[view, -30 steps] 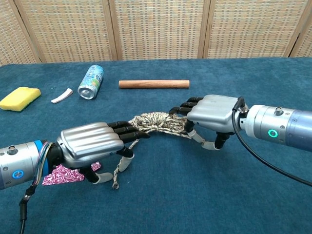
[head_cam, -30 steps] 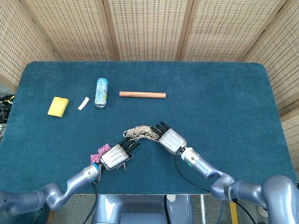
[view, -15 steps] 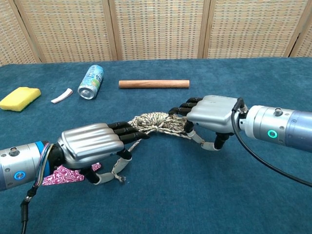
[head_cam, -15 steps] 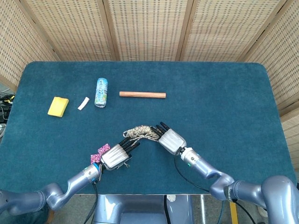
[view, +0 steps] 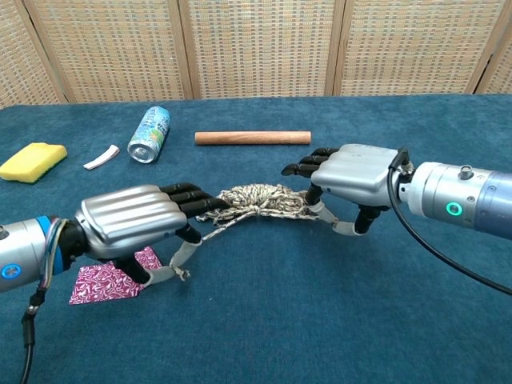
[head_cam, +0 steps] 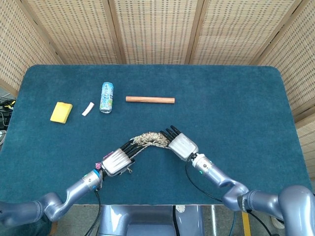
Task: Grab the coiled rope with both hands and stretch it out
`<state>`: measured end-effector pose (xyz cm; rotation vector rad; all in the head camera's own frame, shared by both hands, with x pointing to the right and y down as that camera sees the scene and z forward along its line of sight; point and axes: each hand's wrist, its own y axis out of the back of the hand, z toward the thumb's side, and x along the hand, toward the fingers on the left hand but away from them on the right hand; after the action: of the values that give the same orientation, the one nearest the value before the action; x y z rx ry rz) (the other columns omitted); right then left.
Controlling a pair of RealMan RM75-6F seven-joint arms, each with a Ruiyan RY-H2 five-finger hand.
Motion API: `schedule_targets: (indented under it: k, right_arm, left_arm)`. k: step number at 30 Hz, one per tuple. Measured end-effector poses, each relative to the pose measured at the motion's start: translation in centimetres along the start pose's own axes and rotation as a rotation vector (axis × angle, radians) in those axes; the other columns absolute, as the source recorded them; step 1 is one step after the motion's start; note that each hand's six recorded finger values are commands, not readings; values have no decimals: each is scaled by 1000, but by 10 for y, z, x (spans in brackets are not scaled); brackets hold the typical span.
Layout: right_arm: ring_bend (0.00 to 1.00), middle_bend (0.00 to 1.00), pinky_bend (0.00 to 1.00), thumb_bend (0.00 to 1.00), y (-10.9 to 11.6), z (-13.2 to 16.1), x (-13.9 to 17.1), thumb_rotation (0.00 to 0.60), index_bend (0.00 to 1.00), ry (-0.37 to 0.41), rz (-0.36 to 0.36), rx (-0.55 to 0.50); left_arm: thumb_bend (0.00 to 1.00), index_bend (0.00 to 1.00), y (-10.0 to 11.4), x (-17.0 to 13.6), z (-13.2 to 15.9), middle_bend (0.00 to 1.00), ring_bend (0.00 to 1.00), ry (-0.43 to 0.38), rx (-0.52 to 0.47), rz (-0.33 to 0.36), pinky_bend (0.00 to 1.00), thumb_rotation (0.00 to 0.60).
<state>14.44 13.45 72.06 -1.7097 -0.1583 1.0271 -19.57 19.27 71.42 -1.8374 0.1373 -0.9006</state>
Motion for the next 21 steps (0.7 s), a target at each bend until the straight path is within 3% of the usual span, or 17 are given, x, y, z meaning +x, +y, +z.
schedule_targets:
  k: [9,21]
  right_arm:
    - [0,19,0,663,4,-21,13,600,629,-53,-26,-21]
    - [0,22,0,664,-2,-59,49,600,630,-129,-19,2]
  left_arm:
    - [431,660,12,-45,-70,0,0,133,6,32,0,600]
    - [432,665,-5,-111,-171,0,0,375,-31,17,0,600]
